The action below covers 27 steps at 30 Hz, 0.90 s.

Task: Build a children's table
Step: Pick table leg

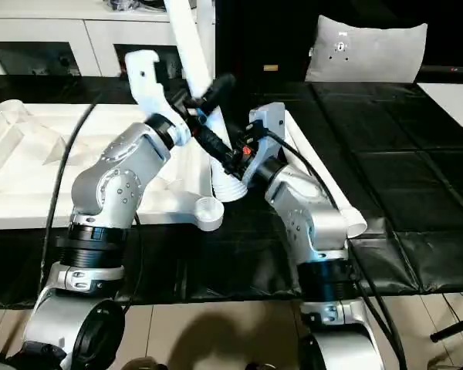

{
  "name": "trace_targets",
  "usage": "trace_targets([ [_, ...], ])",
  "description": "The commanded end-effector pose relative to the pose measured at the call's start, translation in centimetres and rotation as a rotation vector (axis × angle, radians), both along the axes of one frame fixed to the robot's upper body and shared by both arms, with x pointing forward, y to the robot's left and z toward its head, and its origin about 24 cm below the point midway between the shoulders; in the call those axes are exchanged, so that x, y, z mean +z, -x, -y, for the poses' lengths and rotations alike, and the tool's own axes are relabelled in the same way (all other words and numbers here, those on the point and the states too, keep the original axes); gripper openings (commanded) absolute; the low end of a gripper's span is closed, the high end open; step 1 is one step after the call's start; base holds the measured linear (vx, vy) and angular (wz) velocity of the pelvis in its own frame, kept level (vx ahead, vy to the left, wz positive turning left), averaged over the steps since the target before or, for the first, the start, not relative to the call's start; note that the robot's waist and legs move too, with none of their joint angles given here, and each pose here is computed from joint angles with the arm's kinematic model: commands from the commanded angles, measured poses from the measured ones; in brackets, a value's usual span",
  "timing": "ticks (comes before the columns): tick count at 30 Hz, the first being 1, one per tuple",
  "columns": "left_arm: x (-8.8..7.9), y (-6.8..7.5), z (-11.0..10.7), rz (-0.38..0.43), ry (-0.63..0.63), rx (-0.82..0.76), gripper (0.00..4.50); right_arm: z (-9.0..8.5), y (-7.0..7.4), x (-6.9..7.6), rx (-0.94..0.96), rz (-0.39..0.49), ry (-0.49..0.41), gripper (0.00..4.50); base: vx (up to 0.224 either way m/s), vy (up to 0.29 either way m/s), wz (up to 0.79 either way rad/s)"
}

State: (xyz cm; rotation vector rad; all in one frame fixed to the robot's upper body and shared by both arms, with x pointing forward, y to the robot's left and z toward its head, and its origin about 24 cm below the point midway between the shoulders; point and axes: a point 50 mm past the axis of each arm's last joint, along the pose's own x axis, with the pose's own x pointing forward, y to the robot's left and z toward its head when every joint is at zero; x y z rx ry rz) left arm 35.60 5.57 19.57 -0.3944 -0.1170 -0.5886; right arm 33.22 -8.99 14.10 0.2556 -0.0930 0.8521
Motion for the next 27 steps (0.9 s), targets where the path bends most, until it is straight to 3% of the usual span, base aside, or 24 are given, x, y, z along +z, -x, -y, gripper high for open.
trace_targets([
  [1, 0.80, 0.18, 0.37, 0.038, -0.007, 0.000, 3.24, 0.03, 0.04, -0.03, -0.003, 0.015, 0.002, 1.86, 0.000, 0.000, 0.00],
  [3, 0.84, 0.17, 0.45, 0.042, 0.001, -0.002, 2.91, -0.08, 0.06, -0.21, 0.002, 0.023, 0.006, 1.86, 0.000, 0.000, 0.00],
  [7, 0.84, 0.11, 0.46, 0.043, 0.007, 0.003, 2.80, -0.17, 0.06, -0.34, 0.008, 0.031, 0.007, 1.86, 0.000, 0.000, 0.00],
  [8, 0.84, 0.09, 0.45, 0.043, 0.008, 0.004, 2.51, -0.18, 0.06, -0.35, 0.009, 0.031, 0.007, 1.86, 0.000, 0.000, 0.00],
  [11, 0.85, 0.09, 0.46, 0.043, 0.017, 0.003, 2.46, -0.16, 0.04, -0.36, 0.009, 0.035, 0.005, 1.86, 0.000, 0.000, 0.00],
  [14, 0.85, 0.07, 0.44, 0.038, 0.034, 0.004, 2.08, -0.05, -0.03, -0.32, 0.006, 0.038, 0.004, 1.86, 0.000, 0.000, 0.00],
  [23, 0.79, -0.04, 0.33, 0.027, 0.045, -0.005, 1.87, -0.02, -0.17, -0.39, 0.008, 0.023, 0.008, 1.86, 0.000, 0.000, 0.00],
  [24, 0.77, -0.05, 0.30, 0.027, 0.044, -0.006, 1.86, 0.01, -0.19, -0.42, 0.006, 0.020, 0.007, 2.42, 0.000, 0.000, 0.00],
  [27, 0.70, -0.20, 0.02, 0.023, 0.035, -0.009, 1.85, 0.35, -0.25, -0.63, 0.008, 0.014, 0.024, 2.63, 0.000, 0.000, 0.00],
])
